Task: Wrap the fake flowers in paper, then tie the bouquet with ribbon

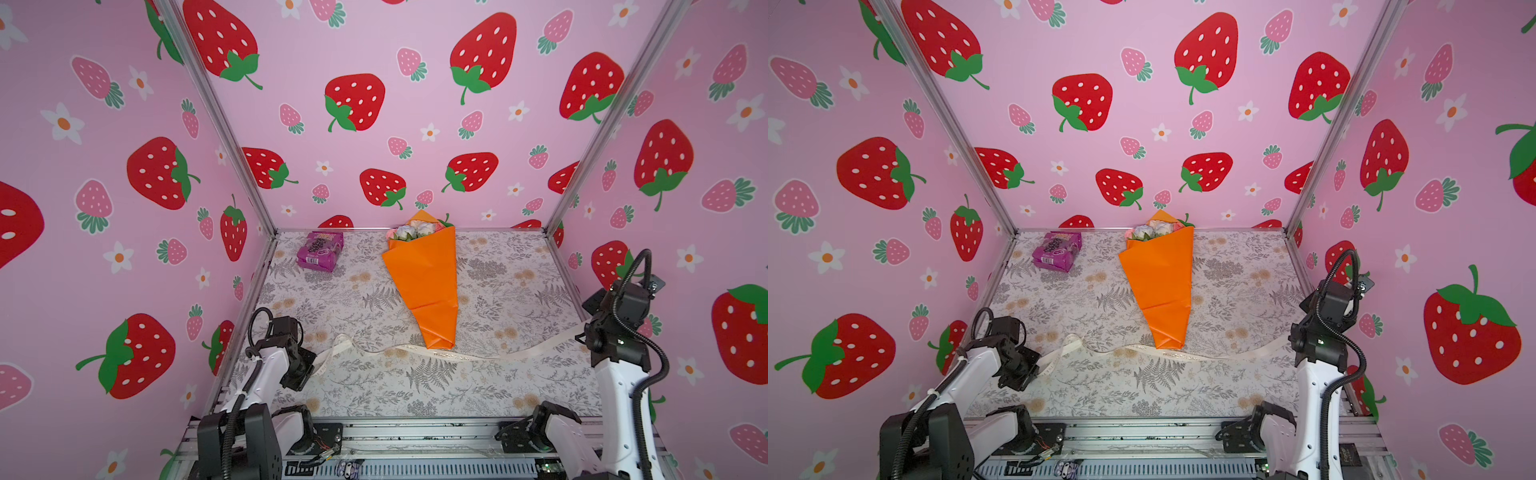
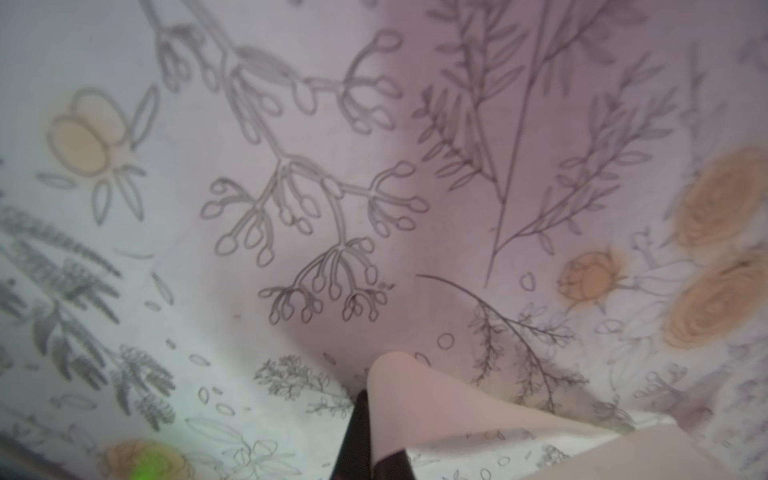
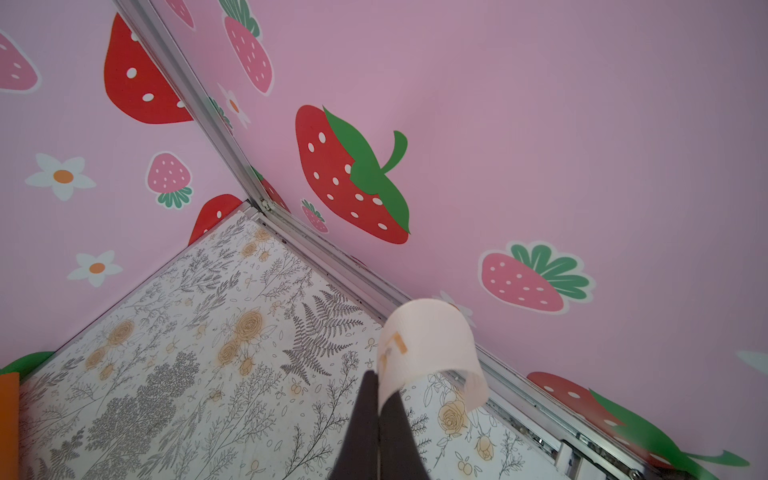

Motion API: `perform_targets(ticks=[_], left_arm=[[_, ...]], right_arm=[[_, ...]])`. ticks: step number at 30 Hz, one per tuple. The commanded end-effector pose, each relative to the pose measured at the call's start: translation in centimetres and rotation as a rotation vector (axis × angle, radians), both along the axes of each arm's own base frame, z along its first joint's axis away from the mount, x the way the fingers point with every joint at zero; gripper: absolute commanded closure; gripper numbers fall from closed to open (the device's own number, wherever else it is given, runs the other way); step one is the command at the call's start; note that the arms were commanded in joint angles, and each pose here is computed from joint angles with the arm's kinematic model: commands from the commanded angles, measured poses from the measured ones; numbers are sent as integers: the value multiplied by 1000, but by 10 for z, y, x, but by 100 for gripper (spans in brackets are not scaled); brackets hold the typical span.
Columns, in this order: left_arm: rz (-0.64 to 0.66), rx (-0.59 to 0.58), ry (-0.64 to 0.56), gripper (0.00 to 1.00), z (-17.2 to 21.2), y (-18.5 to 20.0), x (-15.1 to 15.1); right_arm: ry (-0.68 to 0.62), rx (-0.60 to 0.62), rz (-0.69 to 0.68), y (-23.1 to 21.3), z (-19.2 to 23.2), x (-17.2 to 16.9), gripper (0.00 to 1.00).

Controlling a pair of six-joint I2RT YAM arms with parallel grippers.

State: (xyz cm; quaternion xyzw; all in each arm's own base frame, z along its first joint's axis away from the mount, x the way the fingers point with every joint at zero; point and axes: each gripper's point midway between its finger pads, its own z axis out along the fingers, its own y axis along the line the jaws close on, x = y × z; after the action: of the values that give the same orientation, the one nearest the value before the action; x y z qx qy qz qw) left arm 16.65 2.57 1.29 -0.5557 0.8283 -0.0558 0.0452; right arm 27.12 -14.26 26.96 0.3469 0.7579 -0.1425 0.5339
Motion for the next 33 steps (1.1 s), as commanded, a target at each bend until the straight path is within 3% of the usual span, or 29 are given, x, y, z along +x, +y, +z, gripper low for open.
perform_targets(ticks=[1, 7, 12, 18, 22, 33], left_arm=[[-1, 46, -60, 100, 21, 17, 17], [80, 299, -116, 100, 100, 92, 32], [130, 544, -132, 100, 157, 139, 33], [206, 677, -202, 100, 171, 161, 40], [188, 623, -279, 100, 146, 158, 63], [136, 446, -147, 100, 81, 142, 70]], right_arm=[[-14, -9, -15, -3, 3, 0, 100], [-2, -56, -160, -24, 4, -15, 100], [-21, -64, -170, -27, 9, -10, 100], [42, -33, -89, -21, -8, 12, 100], [113, 25, -50, -16, -38, 21, 100], [250, -30, -188, -37, -79, 6, 100]])
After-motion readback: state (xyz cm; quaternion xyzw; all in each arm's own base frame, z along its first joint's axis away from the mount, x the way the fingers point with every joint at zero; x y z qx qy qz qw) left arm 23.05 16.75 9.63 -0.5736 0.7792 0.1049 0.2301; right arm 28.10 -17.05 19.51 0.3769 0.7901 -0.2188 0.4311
